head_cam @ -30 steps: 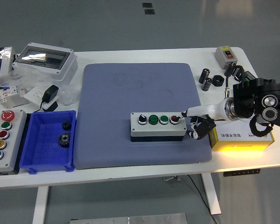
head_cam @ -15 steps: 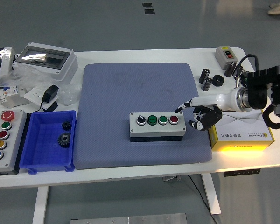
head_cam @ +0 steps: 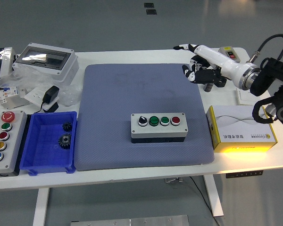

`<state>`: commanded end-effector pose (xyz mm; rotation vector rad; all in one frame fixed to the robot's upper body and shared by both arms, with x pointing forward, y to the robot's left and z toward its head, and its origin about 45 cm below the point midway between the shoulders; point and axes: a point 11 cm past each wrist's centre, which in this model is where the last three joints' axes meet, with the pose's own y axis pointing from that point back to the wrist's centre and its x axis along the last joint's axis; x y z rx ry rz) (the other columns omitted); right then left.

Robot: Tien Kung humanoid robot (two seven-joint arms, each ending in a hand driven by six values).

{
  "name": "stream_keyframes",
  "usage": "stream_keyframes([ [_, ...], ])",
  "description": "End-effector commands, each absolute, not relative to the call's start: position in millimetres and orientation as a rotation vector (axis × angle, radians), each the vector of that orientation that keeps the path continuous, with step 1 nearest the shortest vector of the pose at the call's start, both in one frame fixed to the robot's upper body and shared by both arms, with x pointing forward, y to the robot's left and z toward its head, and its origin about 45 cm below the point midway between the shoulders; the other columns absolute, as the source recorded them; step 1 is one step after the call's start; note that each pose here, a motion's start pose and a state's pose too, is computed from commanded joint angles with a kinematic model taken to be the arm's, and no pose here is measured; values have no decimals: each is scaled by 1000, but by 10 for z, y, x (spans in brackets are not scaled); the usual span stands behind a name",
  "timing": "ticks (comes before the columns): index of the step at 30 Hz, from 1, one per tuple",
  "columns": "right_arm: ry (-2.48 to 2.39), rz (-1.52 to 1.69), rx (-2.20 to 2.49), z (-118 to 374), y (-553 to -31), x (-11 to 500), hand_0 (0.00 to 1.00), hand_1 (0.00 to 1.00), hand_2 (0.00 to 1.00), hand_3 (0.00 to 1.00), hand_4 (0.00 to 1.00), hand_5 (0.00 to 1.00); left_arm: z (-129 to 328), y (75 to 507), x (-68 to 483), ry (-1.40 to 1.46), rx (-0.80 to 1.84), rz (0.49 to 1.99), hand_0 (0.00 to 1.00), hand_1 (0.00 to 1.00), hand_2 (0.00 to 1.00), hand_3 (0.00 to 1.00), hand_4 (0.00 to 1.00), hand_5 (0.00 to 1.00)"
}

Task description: Pick up the button,place it on the desk,press the button,press the button

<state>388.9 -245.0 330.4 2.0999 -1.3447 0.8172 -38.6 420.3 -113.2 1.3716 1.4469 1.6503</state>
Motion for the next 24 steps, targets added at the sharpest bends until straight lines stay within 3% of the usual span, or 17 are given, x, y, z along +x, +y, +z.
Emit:
stream_keyframes([
  [2, -1478, 779, 2125, 3217, -2529, 3909, 2, 72, 227, 938, 349, 187, -1134, 4196, -383, 1446, 1372, 1647, 643, 563, 617, 603, 672, 59],
  [3, -1541, 756, 2139, 3172, -2563, 3911, 30, 93, 312, 912, 468, 255, -1135, 4194, -380, 1445, 1373, 1646, 643, 565, 618, 603, 673, 68],
  [8, -1828, 542, 2253, 2720, -2564, 3810, 30, 93, 312, 912, 468, 255, -1141, 4177, -365, 1441, 1373, 1637, 643, 565, 618, 603, 673, 68],
  [9, -1861, 516, 2267, 2667, -2548, 3783, 57, 148, 394, 838, 517, 269, -1141, 4177, -362, 1440, 1373, 1636, 643, 565, 618, 603, 672, 72],
  [14, -2088, 402, 2278, 2430, -2655, 3592, 57, 148, 394, 838, 517, 269, -1129, 4218, -310, 1423, 1374, 1640, 643, 565, 618, 603, 672, 72],
  [15, -2126, 384, 2267, 2392, -2707, 3561, 162, 252, 478, 752, 534, 277, -1126, 4228, -296, 1418, 1373, 1642, 643, 565, 618, 604, 672, 74],
  [20, -2280, 300, 2254, 2259, -2946, 3447, 162, 252, 478, 752, 534, 277, -1112, 4271, -209, 1397, 1365, 1651, 643, 565, 618, 604, 672, 74],
  [21, -2304, 287, 2257, 2252, -2983, 3440, 406, 485, 587, 697, 531, 245, -1110, 4278, -196, 1394, 1364, 1652, 644, 565, 618, 603, 673, 77],
  [24, -2361, 246, 2281, 2251, -3060, 3436, 406, 485, 587, 697, 531, 245, -1101, 4301, -172, 1387, 1364, 1656, 644, 565, 618, 603, 673, 77],
])
